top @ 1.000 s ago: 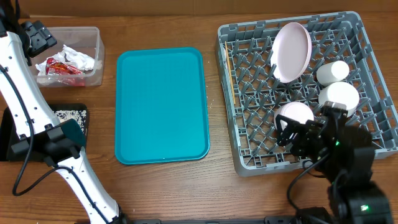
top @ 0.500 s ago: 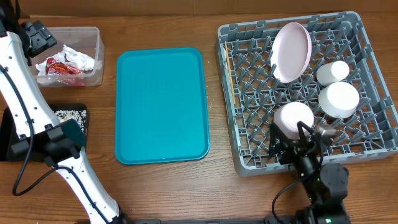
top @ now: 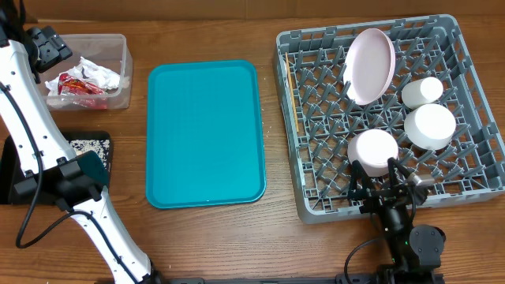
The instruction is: Sort waste into correct bins and load items into the dishwasher rack
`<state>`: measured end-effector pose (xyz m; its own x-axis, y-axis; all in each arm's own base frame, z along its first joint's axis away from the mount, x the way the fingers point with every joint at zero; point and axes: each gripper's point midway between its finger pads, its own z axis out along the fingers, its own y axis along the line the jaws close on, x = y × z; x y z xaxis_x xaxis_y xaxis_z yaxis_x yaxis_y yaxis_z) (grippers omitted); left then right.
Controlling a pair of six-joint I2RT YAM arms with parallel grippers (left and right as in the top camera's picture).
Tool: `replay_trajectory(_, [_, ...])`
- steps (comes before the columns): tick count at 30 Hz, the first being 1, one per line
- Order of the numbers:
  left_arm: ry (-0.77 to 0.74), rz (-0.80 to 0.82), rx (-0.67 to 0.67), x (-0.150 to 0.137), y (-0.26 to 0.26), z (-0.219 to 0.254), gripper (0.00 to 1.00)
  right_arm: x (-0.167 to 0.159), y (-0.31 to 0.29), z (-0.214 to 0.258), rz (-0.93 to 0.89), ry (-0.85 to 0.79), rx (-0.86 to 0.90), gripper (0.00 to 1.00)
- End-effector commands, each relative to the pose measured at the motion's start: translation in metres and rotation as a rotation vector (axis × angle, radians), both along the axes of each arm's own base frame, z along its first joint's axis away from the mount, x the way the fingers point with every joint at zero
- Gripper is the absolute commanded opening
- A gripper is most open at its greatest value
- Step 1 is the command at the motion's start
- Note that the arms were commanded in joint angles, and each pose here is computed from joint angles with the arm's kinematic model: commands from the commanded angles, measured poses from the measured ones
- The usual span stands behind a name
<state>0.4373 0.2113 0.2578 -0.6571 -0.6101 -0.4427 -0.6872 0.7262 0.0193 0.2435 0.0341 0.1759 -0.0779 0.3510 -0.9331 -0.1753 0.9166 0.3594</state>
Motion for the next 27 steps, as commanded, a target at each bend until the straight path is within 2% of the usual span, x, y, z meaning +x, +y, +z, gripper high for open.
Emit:
replay_trajectory(1, [-0.007, 0.005, 0.015, -0.001, 0.001, 0.005, 1.0, 0.001, -0.006, -0.002, -0.024, -0.021, -0.099, 1.0])
replay_trajectory(8, [-0.007, 0.005, 0.015, -0.001, 0.001, 0.005, 1.0, 0.002, -0.022, -0.002, -0.091, -0.024, -0.147, 1.0])
replay_trajectory(27, [-0.007, 0.005, 0.015, -0.001, 0.001, 0.005, 1.0, 0.002, -0.023, -0.002, -0.092, -0.023, -0.146, 1.0])
